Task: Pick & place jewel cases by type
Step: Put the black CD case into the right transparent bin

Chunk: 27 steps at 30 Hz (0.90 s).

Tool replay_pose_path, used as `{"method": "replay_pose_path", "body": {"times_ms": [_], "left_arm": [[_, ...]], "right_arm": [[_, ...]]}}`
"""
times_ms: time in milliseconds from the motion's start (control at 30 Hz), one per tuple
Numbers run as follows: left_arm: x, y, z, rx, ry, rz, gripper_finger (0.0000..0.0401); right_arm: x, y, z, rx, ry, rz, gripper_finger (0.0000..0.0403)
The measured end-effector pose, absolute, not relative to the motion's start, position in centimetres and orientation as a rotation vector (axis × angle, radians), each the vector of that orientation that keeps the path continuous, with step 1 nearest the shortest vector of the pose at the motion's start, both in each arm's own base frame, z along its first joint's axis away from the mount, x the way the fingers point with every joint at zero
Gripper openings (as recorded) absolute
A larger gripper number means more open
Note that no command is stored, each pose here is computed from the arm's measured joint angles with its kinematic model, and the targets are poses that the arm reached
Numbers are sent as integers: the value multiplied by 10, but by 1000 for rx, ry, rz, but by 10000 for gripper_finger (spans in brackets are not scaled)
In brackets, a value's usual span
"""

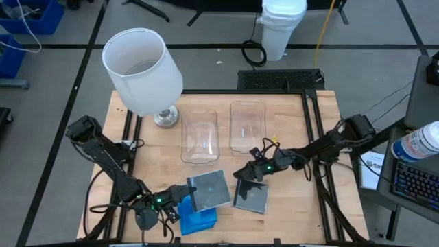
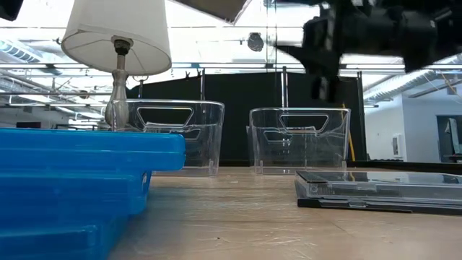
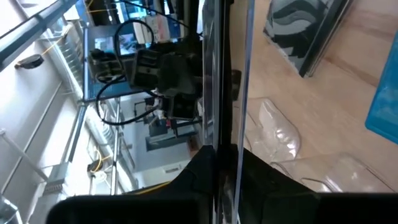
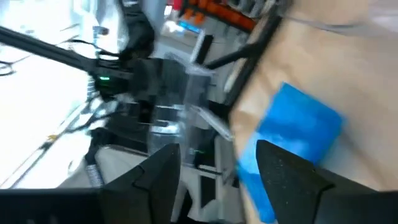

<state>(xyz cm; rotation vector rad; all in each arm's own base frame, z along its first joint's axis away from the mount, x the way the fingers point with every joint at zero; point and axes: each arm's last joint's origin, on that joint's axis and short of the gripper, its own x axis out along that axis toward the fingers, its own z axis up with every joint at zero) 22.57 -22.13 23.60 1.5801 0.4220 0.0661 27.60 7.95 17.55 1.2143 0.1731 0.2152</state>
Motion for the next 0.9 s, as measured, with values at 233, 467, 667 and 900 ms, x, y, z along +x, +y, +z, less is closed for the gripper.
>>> {"method": "replay_pose_path", "body": {"times_ms": [233, 467, 667, 900], "left_arm": [[229, -219, 235, 1581, 425, 37, 50], [230, -216, 233, 1586, 446, 30, 43], [228, -214, 229, 1562, 470, 31, 36], [227, -212, 228, 1556, 488, 43, 71]], "right_arm": [[310, 88, 184, 1210, 195, 307, 201], [341, 95, 177, 1234, 250, 351, 197], [352, 96, 176, 1160, 235, 370, 188], [352, 95, 179, 1044, 185, 398, 139]]}}
